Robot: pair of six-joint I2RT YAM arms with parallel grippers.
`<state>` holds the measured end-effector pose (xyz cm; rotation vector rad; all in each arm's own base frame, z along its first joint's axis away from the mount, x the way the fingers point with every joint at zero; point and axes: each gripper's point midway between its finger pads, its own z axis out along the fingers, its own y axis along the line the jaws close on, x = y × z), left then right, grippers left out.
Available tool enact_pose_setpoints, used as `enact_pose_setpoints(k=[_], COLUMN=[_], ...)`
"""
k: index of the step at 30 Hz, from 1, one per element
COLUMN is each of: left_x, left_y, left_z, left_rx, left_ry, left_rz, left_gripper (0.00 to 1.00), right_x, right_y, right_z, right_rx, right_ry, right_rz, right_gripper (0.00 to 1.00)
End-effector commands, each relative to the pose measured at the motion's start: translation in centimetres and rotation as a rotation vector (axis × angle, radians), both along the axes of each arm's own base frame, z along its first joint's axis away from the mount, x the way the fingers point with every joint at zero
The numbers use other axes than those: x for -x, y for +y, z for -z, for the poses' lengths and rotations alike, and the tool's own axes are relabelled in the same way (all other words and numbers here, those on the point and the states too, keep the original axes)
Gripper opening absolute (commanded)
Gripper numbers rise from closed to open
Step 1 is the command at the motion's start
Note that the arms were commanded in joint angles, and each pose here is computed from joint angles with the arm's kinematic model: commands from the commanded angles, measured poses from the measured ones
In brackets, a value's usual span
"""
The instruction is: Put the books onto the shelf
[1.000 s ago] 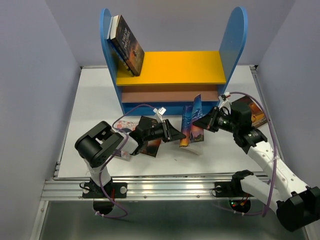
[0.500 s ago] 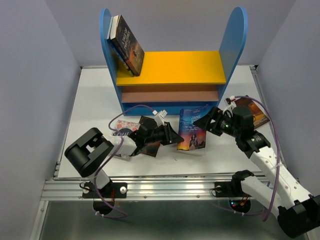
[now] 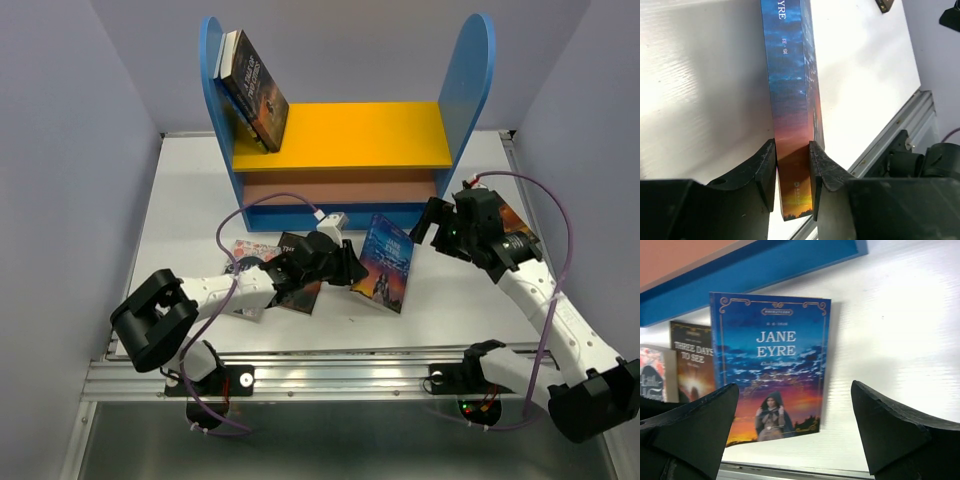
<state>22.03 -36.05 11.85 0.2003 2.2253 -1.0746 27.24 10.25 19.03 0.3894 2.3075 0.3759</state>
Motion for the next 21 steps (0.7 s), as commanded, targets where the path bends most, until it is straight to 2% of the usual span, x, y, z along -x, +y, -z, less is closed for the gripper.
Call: enact_pose_setpoints(k=[1, 4, 11, 15, 21], left_x=[-1.6, -1.4, -0.9, -0.6, -0.5], left_y=[-1.2, -1.7, -2.9, -3.3, -4.4], left_z=[-7.4, -7.9, -8.9, -9.3, -9.6], left_rx=[0.094, 0.064, 0.020, 0.001, -0.047], left_ry=[-0.201, -0.231, -0.273, -0.293, -0.331], left_rz=[-0.023, -0.020, -0.006, -0.003, 0.022], left_gripper=[0.00, 0.00, 0.00, 0.00, 0.00], right_x=[-0.7, -1.9, -3.9, -4.8, -3.4], right_y=[-1.0, 3.8, 7.3, 7.8, 6.7], right_z=[-1.4, -2.3, -2.0, -2.0, 2.0], right_rx=[0.077, -0.094, -0.118, -0.118, -0.040], right_ry=[-0.023, -0.043, 0.005, 0.024, 0.224], right_rz=[0.003, -0.174, -0.252, -0.231, -0.139], right_gripper=[1.00, 1.00, 1.00, 1.00, 1.00])
